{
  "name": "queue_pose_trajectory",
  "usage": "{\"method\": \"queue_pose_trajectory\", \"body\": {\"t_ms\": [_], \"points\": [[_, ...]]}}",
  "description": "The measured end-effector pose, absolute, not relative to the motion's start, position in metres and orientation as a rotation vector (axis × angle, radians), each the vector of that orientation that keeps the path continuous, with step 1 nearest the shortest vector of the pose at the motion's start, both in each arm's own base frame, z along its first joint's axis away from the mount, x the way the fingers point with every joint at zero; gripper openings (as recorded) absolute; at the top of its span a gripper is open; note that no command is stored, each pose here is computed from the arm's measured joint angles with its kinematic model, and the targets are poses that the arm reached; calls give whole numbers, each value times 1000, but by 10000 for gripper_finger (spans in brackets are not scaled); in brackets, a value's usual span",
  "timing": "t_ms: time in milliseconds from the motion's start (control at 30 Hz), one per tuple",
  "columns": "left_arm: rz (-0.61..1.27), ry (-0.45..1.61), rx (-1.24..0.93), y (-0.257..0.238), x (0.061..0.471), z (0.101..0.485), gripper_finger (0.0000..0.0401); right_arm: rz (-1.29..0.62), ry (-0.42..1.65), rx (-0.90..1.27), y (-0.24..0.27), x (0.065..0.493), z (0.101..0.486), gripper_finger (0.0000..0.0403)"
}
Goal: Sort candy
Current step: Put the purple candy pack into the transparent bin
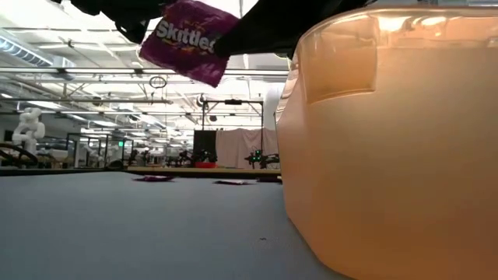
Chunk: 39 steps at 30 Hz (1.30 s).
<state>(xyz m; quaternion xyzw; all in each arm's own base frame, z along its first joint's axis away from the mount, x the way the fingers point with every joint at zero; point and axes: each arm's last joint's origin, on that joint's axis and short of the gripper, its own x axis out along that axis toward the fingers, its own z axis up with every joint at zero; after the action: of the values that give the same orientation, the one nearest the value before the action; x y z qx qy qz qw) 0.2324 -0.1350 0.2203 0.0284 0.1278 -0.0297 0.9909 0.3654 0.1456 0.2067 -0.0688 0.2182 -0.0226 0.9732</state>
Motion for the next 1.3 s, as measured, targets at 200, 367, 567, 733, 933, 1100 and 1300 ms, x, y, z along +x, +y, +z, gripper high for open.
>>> {"method": "queue_pose_trajectory", "body": {"t_ms": [200, 367, 567, 733, 933, 1100, 1300], "points": [[-31, 248, 60, -134, 232, 222, 167, -136, 451, -207, 146, 355, 217, 1], [38, 213, 57, -129, 228, 230, 216, -194, 462, -360, 155, 340, 229, 0], [38, 191, 44, -126, 220, 242, 228, -241, 474, -744, 176, 319, 239, 0], [108, 259, 36, -121, 215, 236, 228, -162, 485, -1053, 198, 304, 240, 0], [133, 304, 6, -119, 214, 231, 228, -156, 483, -1217, 214, 292, 240, 0], [133, 304, 6, -119, 214, 231, 228, -211, 498, -1334, 222, 283, 242, 0], [135, 304, 25, -119, 214, 231, 228, -248, 491, -1326, 228, 277, 242, 0]]}}
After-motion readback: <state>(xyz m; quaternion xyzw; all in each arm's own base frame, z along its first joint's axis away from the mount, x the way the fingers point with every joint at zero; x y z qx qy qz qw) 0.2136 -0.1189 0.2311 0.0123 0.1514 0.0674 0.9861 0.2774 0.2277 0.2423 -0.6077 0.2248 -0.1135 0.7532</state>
